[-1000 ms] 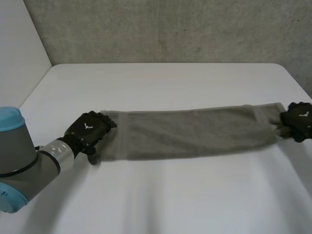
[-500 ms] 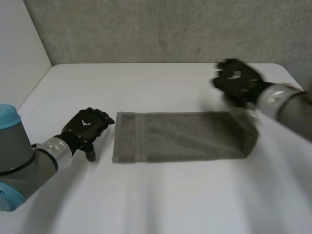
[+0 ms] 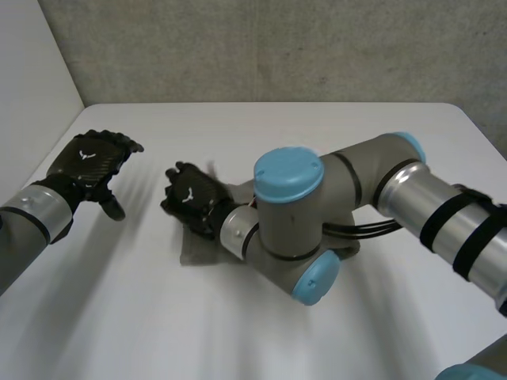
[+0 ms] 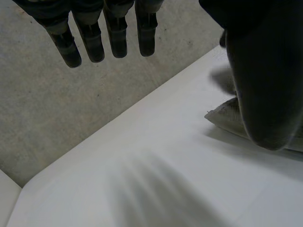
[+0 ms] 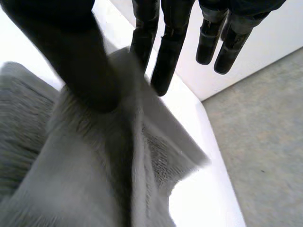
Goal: Fold the towel.
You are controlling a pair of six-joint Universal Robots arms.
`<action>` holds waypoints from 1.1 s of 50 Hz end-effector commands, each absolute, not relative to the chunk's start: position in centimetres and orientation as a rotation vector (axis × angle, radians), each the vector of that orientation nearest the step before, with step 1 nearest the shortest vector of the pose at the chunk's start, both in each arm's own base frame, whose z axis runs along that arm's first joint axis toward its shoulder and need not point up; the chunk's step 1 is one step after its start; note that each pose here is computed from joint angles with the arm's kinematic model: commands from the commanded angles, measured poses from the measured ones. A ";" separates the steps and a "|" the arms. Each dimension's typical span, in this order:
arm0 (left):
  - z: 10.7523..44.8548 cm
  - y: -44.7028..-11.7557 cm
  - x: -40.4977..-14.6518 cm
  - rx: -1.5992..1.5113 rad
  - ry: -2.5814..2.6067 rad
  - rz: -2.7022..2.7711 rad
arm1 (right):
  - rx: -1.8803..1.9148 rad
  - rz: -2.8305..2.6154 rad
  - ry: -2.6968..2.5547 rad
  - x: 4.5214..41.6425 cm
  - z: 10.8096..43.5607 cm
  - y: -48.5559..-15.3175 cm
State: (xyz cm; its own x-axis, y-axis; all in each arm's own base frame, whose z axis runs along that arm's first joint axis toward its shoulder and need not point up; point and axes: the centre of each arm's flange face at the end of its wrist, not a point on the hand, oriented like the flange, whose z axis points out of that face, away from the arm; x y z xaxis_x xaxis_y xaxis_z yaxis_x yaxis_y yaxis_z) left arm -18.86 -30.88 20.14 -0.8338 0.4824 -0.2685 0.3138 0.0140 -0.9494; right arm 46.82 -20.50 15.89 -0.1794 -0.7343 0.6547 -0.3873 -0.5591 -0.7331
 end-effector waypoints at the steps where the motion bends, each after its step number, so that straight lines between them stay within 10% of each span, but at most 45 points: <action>1: 19.9 -30.6 -19.3 -0.862 -2.134 1.924 | -1.810 -1.721 1.338 46.2 15.4 -19.8; 17: 21.7 -28.2 -24.5 -0.838 -1.954 1.836 | -1.409 -1.769 1.677 36.1 25.0 -23.4; 30: 17.8 -26.7 -29.7 -0.813 -1.973 1.653 | -1.299 -1.665 2.012 26.8 17.9 -26.3; 55: 13.1 -32.1 -30.1 -0.620 -2.186 1.878 | -1.292 -1.640 2.040 25.8 11.9 -27.0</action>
